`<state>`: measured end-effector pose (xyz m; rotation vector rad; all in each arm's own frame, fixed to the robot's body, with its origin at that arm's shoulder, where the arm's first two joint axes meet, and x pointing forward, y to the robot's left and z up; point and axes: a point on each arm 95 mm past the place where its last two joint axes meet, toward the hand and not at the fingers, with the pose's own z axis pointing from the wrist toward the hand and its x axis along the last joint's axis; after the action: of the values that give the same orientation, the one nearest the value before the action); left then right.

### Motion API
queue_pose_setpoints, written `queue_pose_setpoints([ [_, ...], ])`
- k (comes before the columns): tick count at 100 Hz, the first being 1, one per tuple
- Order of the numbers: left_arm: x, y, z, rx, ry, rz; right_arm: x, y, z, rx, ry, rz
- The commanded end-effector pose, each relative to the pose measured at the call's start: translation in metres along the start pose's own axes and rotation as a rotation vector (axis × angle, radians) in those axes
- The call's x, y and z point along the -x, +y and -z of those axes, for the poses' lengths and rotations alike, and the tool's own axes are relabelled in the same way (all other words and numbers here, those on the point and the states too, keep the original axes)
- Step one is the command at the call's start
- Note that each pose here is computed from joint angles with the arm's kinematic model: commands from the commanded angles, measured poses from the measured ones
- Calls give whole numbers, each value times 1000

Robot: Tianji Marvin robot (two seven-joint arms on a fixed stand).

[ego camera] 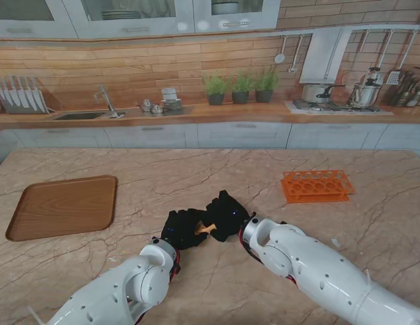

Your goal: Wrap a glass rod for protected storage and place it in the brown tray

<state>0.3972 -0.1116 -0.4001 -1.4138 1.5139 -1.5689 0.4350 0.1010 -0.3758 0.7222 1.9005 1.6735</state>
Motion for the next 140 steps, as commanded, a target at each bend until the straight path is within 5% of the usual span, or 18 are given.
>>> queue_pose_setpoints([
  [1, -4, 8, 3, 9, -3, 15, -13, 1, -3, 6, 24, -12],
  [100, 12, -2, 11, -45, -48, -42, -9, 2, 6, 19, -10, -44],
  [140, 5, -2, 6, -5, 6, -29, -9, 6, 6, 17, 22, -52],
])
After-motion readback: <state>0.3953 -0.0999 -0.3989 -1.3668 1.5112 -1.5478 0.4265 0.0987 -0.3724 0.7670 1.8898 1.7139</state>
